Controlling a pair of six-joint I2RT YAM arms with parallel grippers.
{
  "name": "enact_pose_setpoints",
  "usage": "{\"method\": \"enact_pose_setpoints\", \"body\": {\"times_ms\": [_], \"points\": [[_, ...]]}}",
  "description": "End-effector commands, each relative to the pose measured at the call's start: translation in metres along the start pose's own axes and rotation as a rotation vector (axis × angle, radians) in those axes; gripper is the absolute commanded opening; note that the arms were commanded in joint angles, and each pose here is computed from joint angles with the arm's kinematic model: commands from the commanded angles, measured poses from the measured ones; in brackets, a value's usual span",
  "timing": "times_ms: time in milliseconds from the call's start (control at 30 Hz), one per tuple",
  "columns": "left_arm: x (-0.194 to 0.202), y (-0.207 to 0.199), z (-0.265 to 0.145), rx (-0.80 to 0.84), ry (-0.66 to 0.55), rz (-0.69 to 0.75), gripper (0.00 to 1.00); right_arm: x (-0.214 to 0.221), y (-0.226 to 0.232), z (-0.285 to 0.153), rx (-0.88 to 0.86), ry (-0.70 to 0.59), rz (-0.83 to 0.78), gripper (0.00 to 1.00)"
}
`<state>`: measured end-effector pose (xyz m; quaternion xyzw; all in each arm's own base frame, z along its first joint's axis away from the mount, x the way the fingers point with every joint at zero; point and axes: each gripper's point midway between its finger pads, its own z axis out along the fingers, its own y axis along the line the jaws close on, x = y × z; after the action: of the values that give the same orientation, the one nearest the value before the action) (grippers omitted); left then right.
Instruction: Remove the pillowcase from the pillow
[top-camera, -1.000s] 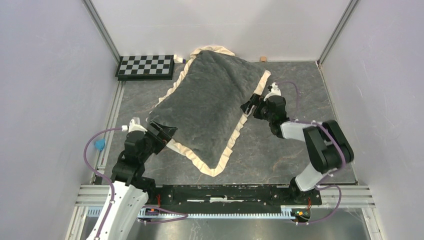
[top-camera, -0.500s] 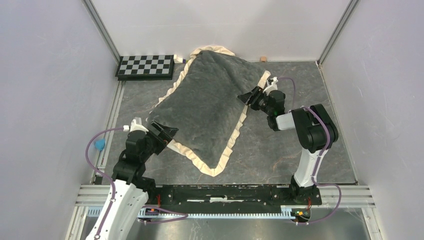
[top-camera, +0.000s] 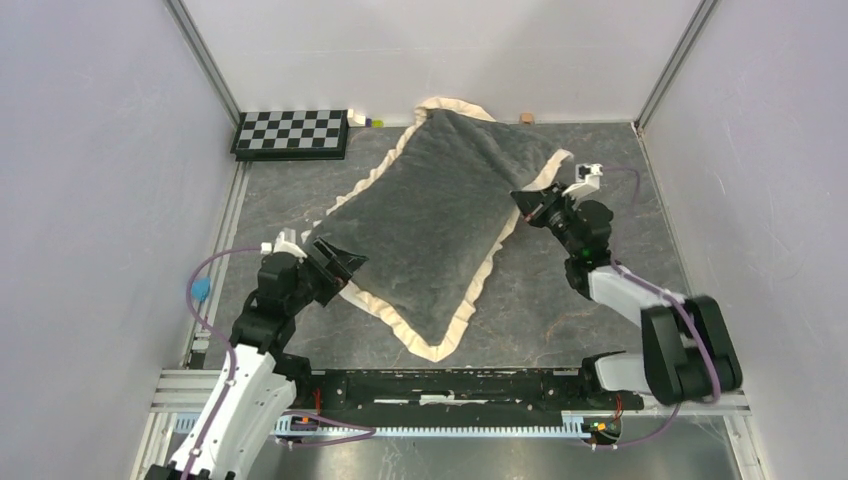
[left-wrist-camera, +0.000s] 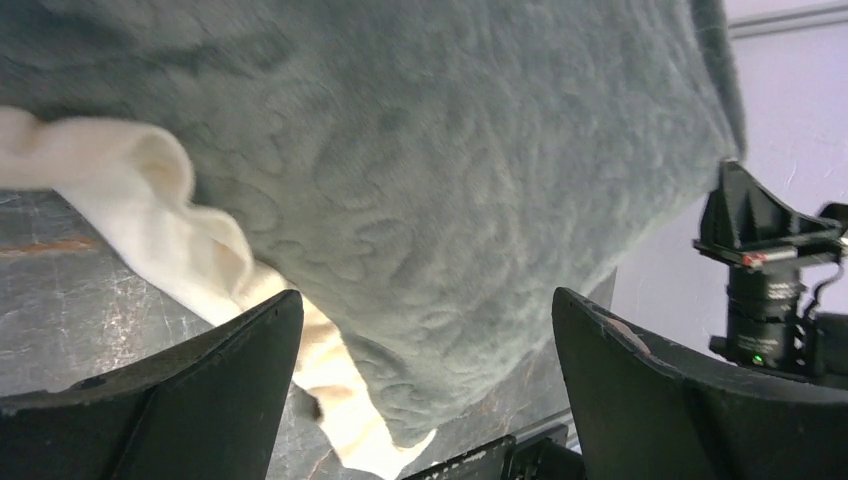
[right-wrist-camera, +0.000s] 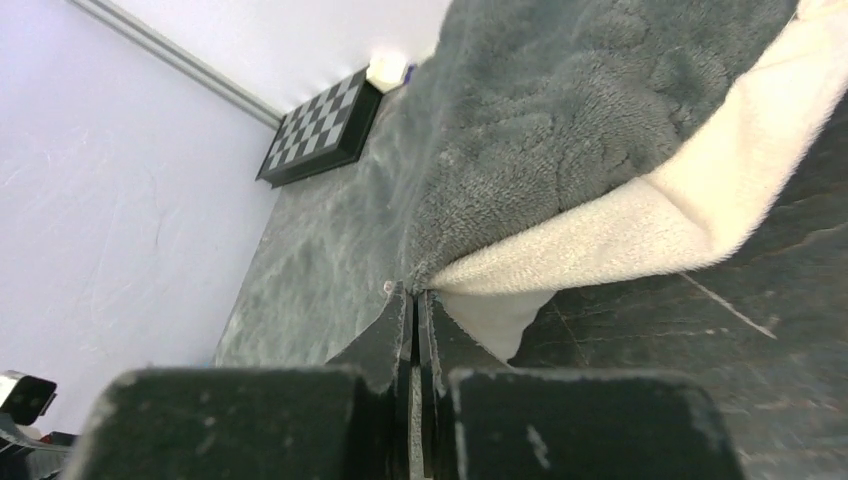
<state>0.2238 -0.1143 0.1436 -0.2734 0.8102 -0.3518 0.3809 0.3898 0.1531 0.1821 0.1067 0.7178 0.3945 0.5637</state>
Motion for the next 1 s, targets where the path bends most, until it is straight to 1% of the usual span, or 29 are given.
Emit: {"method": "enact_pose_setpoints", "body": {"times_ms": [0, 167, 233, 300, 433, 500, 600, 700, 833, 967], "points": [[0.003, -0.033, -0.002, 0.118, 0.064, 0.052, 1.0, -0.05, 0.009, -0.034, 0.072, -0.187, -0.099, 0.0], [0.011, -0.051, -0.004, 0.186, 0.09, 0.087, 1.0, -0.084, 0.023, -0.071, 0.125, -0.316, -0.128, 0.0], [0.015, -0.061, -0.007, 0.221, 0.097, 0.132, 1.0, -0.103, 0.032, -0.084, 0.144, -0.372, -0.127, 0.0], [0.019, -0.072, -0.011, 0.252, 0.096, 0.2, 1.0, -0.118, 0.038, -0.091, 0.189, -0.39, -0.119, 0.0], [0.016, -0.097, -0.02, 0.287, 0.044, 0.361, 0.99, -0.138, 0.061, -0.091, 0.192, -0.367, -0.101, 0.0], [0.021, -0.114, -0.025, 0.323, 0.057, 0.441, 0.98, -0.141, 0.071, -0.087, 0.169, -0.342, -0.074, 0.0], [0.031, -0.131, -0.021, 0.327, 0.094, 0.541, 0.94, -0.142, 0.087, -0.081, 0.131, -0.29, -0.044, 0.0], [0.044, -0.153, -0.024, 0.336, 0.115, 0.656, 0.94, -0.148, 0.099, -0.077, 0.119, -0.27, -0.005, 0.0], [0.07, -0.183, -0.032, 0.373, 0.112, 0.83, 0.95, -0.156, 0.108, -0.075, 0.158, -0.254, 0.04, 0.0], [0.104, -0.202, -0.035, 0.332, 0.152, 1.036, 0.97, -0.158, 0.117, -0.07, 0.135, -0.25, 0.046, 0.0]]}}
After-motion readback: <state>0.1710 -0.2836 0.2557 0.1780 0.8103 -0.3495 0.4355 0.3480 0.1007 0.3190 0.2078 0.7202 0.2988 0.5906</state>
